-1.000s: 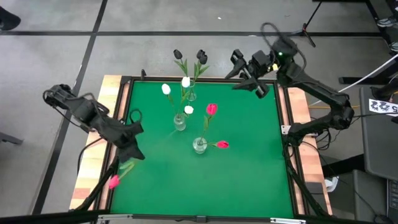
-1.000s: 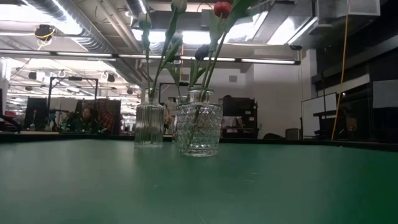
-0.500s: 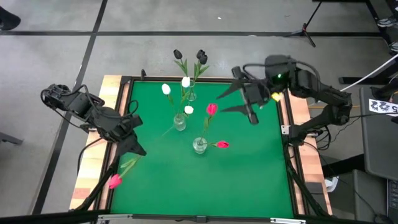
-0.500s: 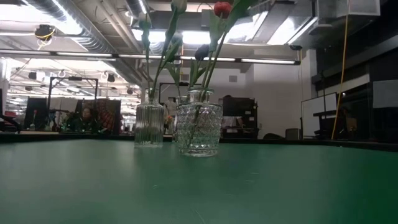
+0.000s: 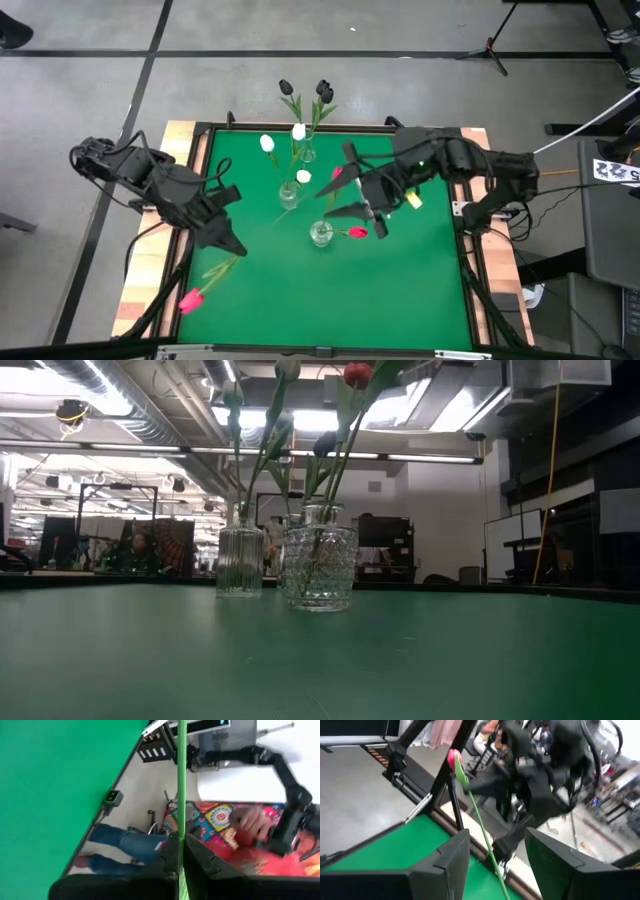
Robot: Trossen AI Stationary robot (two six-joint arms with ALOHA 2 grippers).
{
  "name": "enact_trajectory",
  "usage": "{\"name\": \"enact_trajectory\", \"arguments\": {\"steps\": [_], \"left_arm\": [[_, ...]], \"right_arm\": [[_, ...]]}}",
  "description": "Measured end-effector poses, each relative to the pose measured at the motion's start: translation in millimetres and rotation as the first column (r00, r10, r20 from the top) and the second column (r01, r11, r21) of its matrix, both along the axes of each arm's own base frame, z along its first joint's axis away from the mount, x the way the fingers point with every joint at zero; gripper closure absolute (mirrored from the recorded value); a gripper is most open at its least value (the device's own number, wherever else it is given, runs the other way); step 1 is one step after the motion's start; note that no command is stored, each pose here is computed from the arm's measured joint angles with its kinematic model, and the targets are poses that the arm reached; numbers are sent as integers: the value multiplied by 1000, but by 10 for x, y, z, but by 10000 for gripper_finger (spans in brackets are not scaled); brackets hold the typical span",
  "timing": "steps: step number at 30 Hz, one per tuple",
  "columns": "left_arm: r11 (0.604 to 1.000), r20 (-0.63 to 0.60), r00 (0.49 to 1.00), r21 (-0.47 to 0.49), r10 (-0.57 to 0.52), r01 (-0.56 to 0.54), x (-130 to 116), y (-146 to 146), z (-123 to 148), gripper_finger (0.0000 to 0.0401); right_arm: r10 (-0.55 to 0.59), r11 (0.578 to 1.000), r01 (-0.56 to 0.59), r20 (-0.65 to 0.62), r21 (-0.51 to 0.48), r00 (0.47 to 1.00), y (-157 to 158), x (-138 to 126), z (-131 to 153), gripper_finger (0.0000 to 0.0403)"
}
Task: Sort flowers into vase by color
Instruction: Put the pink flower into the bottom transparent vase
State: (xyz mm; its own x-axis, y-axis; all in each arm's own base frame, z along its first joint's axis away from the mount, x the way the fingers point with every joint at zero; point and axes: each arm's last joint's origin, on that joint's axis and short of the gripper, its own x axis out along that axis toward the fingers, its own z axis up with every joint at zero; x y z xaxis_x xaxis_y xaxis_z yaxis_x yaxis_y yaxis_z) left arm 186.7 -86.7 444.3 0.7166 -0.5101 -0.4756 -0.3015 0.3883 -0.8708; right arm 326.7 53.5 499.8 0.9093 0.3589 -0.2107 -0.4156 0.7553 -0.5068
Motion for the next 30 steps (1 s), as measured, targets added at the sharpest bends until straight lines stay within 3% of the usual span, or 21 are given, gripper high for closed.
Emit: {"name": "enact_trajectory", "arguments": {"steps": [4, 9, 18, 30], "left_arm": [[995, -32, 996, -56, 83, -85, 35, 92, 16, 397], [976, -44, 984, -124, 175, -179, 111, 201, 40, 395], [927, 12, 970, -298, 241, -227, 327, 216, 142, 395], [896, -66, 955, -334, 288, -293, 510, 215, 50, 394]], "right_arm": [[-19, 999, 20, 26, -50, 999, 177, 46, 96, 212], [-65, 990, 62, -16, -126, 998, 365, 195, 11, 212], [-149, 957, 131, -49, -260, 988, 511, 445, -240, 212], [-202, 935, 182, -35, -304, 979, 500, 488, -271, 212]]}}
